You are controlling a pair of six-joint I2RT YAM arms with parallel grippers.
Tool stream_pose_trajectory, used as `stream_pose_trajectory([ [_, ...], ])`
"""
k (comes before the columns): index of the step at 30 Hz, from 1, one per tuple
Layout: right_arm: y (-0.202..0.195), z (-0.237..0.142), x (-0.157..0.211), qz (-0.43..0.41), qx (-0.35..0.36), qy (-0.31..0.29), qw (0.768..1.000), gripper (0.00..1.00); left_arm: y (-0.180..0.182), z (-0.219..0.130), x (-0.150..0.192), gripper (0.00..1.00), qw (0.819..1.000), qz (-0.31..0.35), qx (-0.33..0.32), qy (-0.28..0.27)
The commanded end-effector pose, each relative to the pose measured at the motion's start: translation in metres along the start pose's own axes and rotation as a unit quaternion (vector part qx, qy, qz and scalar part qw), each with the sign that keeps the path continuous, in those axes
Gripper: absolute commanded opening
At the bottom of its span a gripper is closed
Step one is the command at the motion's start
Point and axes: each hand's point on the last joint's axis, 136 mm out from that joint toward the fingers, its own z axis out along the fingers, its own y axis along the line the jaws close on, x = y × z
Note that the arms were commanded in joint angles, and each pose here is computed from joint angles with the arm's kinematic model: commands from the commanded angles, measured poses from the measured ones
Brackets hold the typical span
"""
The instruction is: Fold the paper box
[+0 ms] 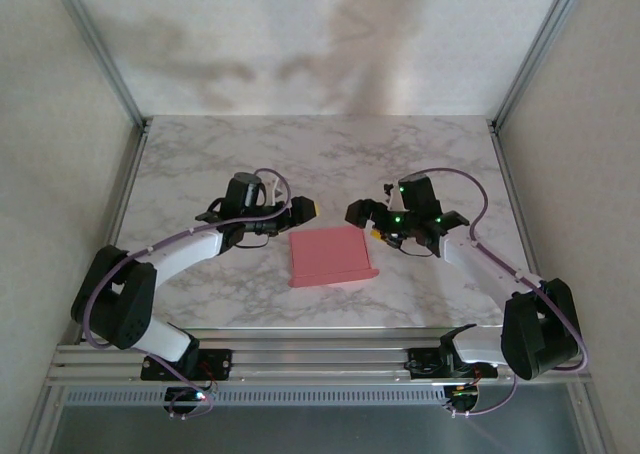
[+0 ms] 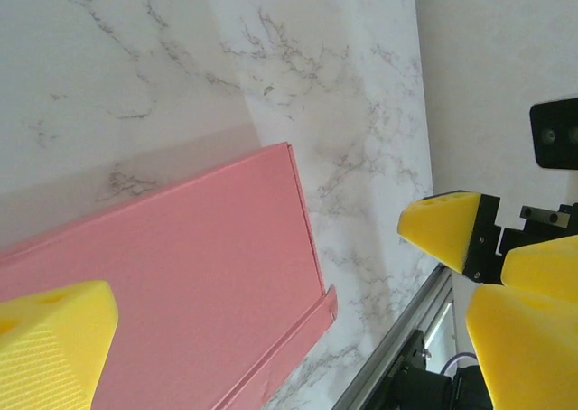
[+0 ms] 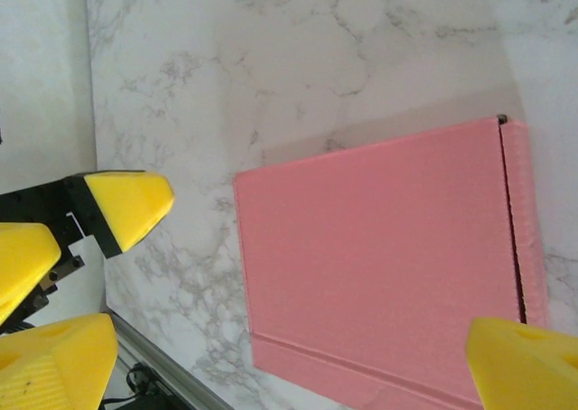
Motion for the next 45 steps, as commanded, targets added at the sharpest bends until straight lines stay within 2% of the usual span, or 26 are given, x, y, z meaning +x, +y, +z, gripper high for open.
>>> stream_pose_trajectory([
  [1, -0.006, 0.000, -0.003, -0.009, 0.016, -0.002, 1.000, 0.99, 0.000, -0.010, -0.013, 0.99, 0.999, 0.017, -0.024, -0.024],
  [6, -0.035, 0.008, 0.021, -0.035, 0.046, 0.031, 0.998, 0.99, 0.027, -0.021, 0.010, 1.00, 0.997, 0.003, -0.078, -0.010],
  [9, -0.045, 0.014, 0.033, -0.047, 0.041, 0.045, 0.997, 0.99, 0.043, -0.028, 0.028, 0.99, 0.995, -0.014, -0.098, -0.010],
  [14, -0.047, 0.025, 0.038, -0.073, 0.012, 0.049, 0.996, 0.99, 0.047, -0.024, 0.056, 0.99, 0.996, -0.042, -0.083, 0.006],
  [22, -0.046, 0.039, 0.039, -0.087, -0.008, 0.068, 0.994, 0.99, 0.048, -0.005, 0.077, 0.99, 0.994, -0.060, -0.080, 0.034],
  [27, -0.050, 0.045, 0.038, -0.085, -0.005, 0.073, 0.994, 0.99, 0.056, -0.002, 0.081, 0.99, 0.992, -0.069, -0.095, 0.043],
  [45, -0.051, 0.049, 0.037, -0.079, -0.008, 0.071, 0.994, 0.99, 0.055, 0.010, 0.084, 0.99, 0.992, -0.072, -0.083, 0.057],
])
